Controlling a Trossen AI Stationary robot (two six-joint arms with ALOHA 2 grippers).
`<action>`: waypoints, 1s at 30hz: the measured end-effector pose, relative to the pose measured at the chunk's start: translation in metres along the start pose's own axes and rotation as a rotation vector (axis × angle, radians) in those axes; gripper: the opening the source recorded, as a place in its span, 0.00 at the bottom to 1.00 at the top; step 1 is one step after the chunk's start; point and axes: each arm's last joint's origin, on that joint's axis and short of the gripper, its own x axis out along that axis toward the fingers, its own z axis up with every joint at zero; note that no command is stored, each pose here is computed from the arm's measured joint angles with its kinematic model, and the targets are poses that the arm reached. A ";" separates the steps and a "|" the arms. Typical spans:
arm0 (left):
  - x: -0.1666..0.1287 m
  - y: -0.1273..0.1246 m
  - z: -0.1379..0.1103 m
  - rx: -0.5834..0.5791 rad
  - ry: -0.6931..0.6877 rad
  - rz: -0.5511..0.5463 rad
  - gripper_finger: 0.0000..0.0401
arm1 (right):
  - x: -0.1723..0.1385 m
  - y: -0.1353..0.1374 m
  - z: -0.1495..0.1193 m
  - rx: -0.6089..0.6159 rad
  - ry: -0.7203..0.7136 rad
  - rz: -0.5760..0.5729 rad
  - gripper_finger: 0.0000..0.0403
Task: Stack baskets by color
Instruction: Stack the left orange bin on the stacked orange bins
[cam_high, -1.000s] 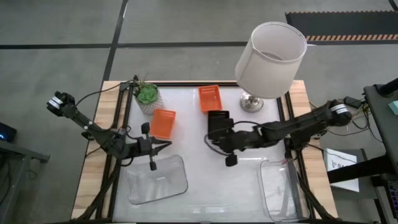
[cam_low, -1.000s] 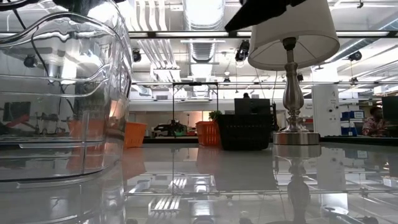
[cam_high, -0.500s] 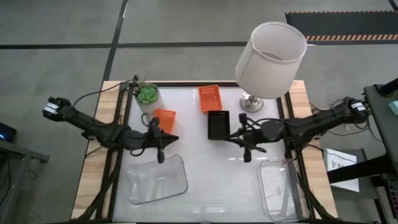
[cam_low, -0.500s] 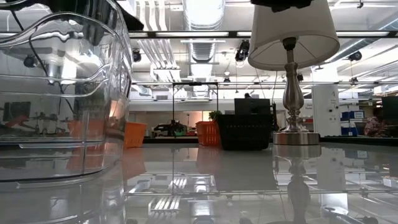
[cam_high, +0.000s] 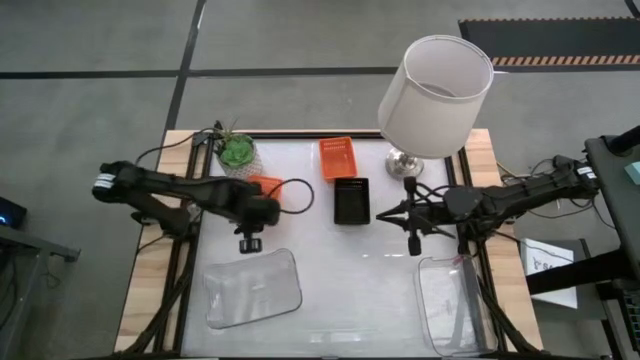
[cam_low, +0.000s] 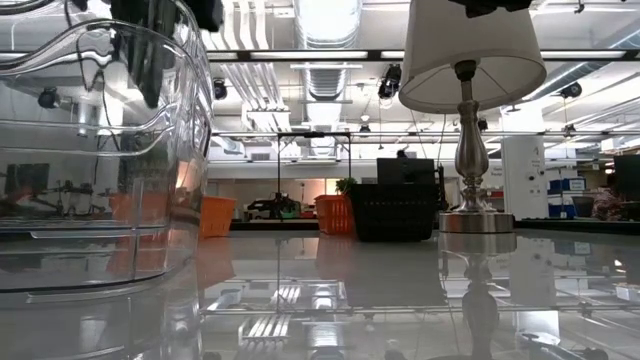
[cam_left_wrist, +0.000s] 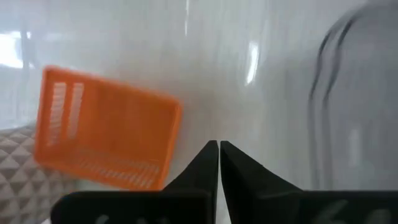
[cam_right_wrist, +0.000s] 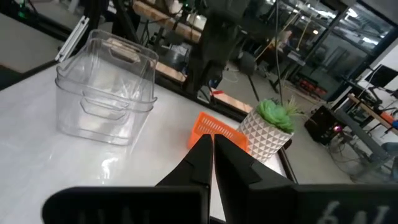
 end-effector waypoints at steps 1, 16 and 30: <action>0.002 0.002 0.003 0.032 0.040 0.004 0.00 | -0.002 -0.001 0.001 0.003 -0.007 -0.003 0.02; 0.040 0.029 0.000 0.202 0.181 0.013 0.03 | -0.013 0.003 -0.014 0.045 -0.011 -0.004 0.02; 0.071 0.031 -0.014 0.239 0.196 0.045 0.42 | -0.011 0.005 -0.018 0.109 0.024 0.010 0.02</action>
